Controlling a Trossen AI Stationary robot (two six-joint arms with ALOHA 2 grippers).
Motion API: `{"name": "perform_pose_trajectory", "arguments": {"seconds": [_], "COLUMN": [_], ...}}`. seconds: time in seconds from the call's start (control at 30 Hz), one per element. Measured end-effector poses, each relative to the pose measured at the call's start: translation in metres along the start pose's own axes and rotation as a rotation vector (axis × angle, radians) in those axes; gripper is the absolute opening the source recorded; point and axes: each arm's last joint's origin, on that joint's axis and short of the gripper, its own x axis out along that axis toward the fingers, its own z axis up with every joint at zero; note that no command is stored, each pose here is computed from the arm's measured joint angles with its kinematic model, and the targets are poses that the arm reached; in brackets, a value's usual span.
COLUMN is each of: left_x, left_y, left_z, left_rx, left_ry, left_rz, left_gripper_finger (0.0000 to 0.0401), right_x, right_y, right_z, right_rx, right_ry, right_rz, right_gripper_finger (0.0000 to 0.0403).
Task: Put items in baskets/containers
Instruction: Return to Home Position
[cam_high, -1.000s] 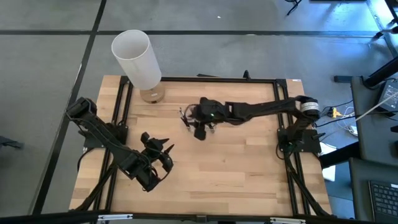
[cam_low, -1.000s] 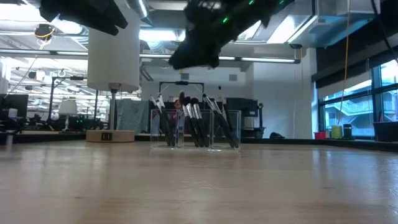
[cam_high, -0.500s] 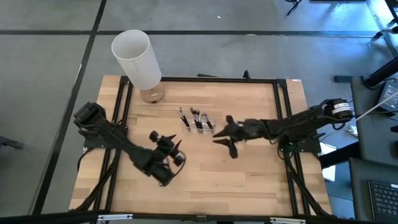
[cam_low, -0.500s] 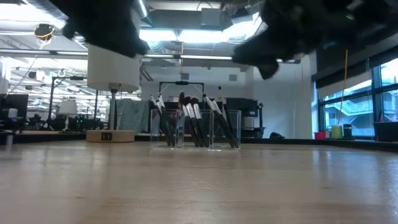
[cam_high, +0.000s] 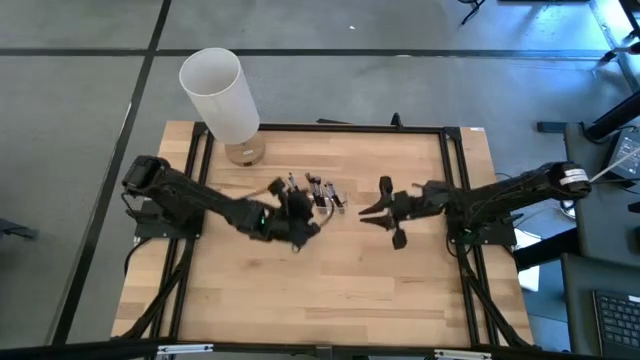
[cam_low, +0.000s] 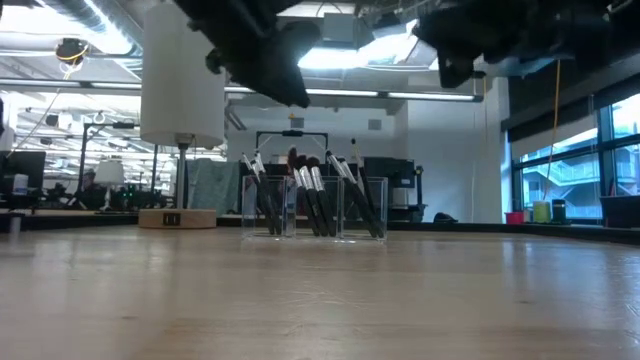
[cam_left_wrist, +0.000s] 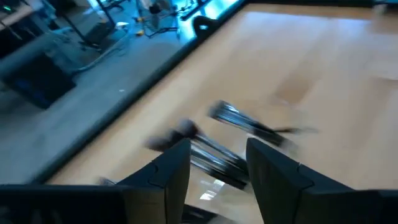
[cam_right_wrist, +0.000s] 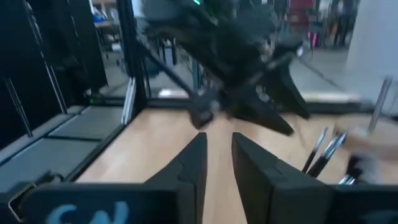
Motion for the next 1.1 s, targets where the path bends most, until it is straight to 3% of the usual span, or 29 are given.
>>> {"name": "perform_pose_trajectory", "arguments": {"seconds": [0.2, 0.33, 0.47, 0.7, 0.83, 0.93, 1.1], "left_x": [0.004, -0.003, 0.000, 0.000, -0.013, -0.021, -0.029], "left_y": [0.042, 0.071, 0.110, 0.166, 0.182, 0.189, 0.193], "left_z": [0.029, 0.035, 0.021, -0.006, -0.022, -0.037, -0.065], "left_rx": [0.078, 0.124, 0.104, -0.056, -0.092, -0.113, -0.162], "left_ry": [-0.016, -0.043, -0.063, -0.280, -0.369, -0.409, -0.480], "left_rz": [0.054, 0.074, 0.049, -0.233, -0.289, -0.290, -0.310], "left_gripper_finger": [0.0152, 0.0152, 0.0152, 0.0152, 0.0152, 0.0152, 0.0152], "right_x": [-0.031, -0.057, -0.080, -0.102, -0.104, -0.100, -0.098], "right_y": [-0.021, -0.032, -0.039, -0.039, -0.038, -0.037, -0.036], "right_z": [0.025, 0.036, 0.044, 0.041, 0.026, 0.006, -0.019], "right_rx": [-0.055, -0.081, -0.116, -0.123, -0.029, 0.020, -0.007], "right_ry": [-0.066, -0.077, -0.099, -0.038, 0.012, -0.052, -0.061], "right_rz": [0.025, -0.034, -0.123, -0.183, -0.176, -0.178, -0.290], "right_gripper_finger": [0.0057, 0.0048, 0.0043, 0.0036, 0.0028, 0.0018, 0.0004]}}
